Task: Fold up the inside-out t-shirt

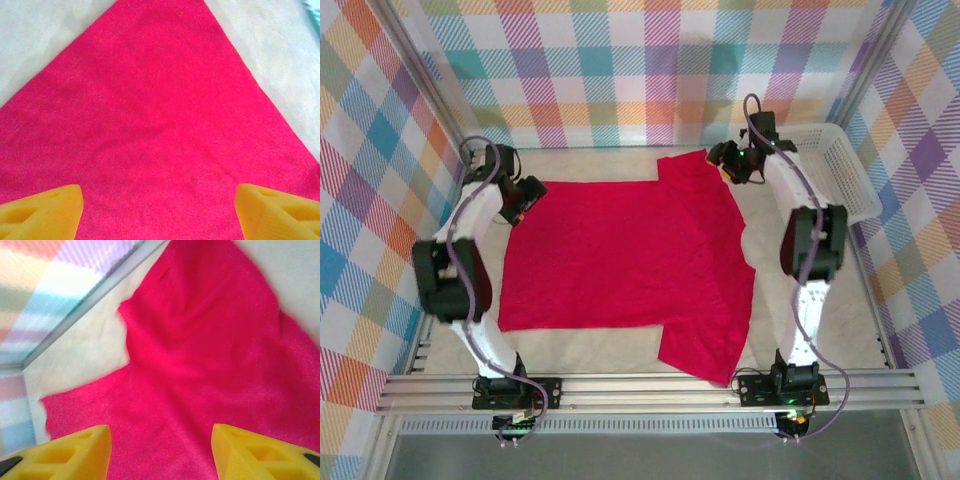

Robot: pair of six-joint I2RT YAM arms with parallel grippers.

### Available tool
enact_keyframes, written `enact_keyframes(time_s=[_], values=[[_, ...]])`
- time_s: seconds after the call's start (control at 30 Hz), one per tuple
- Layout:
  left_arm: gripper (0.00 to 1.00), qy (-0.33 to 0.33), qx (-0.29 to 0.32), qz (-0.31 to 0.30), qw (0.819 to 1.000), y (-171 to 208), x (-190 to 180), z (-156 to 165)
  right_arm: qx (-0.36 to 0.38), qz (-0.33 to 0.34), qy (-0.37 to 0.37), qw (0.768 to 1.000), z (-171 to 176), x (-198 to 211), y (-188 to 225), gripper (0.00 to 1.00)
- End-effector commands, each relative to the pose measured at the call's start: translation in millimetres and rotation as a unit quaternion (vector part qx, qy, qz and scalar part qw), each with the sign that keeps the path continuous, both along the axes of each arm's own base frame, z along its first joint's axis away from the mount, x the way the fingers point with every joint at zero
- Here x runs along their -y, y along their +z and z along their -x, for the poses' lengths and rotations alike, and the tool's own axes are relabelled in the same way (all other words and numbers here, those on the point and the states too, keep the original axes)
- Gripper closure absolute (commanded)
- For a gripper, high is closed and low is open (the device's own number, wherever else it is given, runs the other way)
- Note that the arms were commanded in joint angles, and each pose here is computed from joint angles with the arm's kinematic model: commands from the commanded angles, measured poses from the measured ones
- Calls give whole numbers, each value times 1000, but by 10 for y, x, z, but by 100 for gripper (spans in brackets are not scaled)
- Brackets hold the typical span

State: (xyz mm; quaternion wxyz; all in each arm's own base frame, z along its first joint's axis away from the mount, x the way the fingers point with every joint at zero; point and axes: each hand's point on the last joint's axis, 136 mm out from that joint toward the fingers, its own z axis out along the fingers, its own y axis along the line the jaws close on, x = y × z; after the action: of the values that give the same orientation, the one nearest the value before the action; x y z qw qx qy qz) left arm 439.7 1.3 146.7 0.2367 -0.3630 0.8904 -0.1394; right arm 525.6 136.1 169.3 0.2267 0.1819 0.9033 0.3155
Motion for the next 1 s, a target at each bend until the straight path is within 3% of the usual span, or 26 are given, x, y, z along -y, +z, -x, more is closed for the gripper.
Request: enact_keyframes(time_s=[0.0,0.1,0.23,0.6,0.97], values=[[20,-4,-9,8,1000,-190,83,303,7,-20,31,999,445,-211,-115,43],[20,-4,-31,-9,999,-330,28,454,-14,-7,35,999,728,-189,-391,42],[20,-9,-48,-4,999,-443,40,337,-48,14,34,998,759,-127,-733,42],[20,-9,-110,-8,994,-1018,-40,-334,-130,74,-3,989,418,112,-1495,42],[19,9,-135,-15,991,-1524,-306,-1104,-138,95,-34,985,-107,352,-1553,41]])
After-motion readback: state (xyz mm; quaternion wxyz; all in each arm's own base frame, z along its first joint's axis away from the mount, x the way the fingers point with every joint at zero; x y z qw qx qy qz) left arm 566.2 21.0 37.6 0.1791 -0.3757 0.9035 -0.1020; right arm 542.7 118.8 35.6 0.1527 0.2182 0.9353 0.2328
